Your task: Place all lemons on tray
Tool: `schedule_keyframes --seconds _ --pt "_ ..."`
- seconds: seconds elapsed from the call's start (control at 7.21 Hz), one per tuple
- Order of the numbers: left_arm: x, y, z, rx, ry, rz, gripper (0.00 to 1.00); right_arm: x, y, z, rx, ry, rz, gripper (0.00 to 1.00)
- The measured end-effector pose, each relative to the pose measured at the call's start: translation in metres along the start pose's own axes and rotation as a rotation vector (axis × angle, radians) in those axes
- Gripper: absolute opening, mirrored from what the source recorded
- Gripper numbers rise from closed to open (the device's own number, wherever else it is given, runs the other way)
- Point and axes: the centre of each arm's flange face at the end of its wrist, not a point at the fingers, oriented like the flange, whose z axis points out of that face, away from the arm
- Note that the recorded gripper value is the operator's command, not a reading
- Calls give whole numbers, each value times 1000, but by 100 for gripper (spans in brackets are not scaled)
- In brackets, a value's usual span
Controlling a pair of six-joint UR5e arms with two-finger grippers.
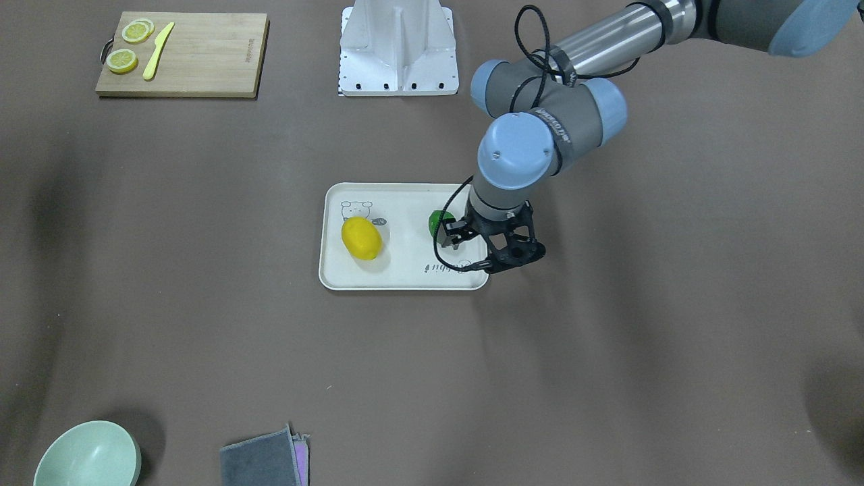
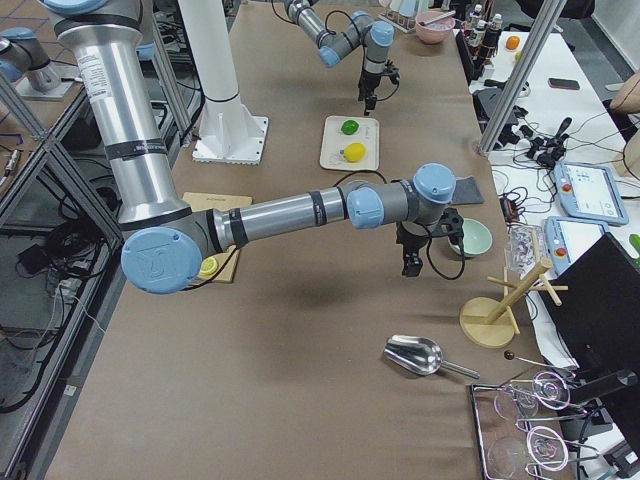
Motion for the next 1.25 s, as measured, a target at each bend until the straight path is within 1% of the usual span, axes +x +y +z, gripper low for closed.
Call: schedule_keyframes --seconds 0.14,0.42,0.69,0.97,1.25 --pt "-54 -16 -8 6 -7 32 98 19 18 -1 -8 7 37 97" --pt "-178 -47 -13 8 -39 114 98 42 47 -3 -7 45 72 99" --pt "-296 -73 -18 -7 -65 173 98 51 60 -1 -12 66 86 100" --pt "-403 -77 -19 -14 -52 216 98 66 64 -10 4 77 107 100" --pt "-499 -51 -2 -1 -20 241 98 91 72 -25 32 80 128 100"
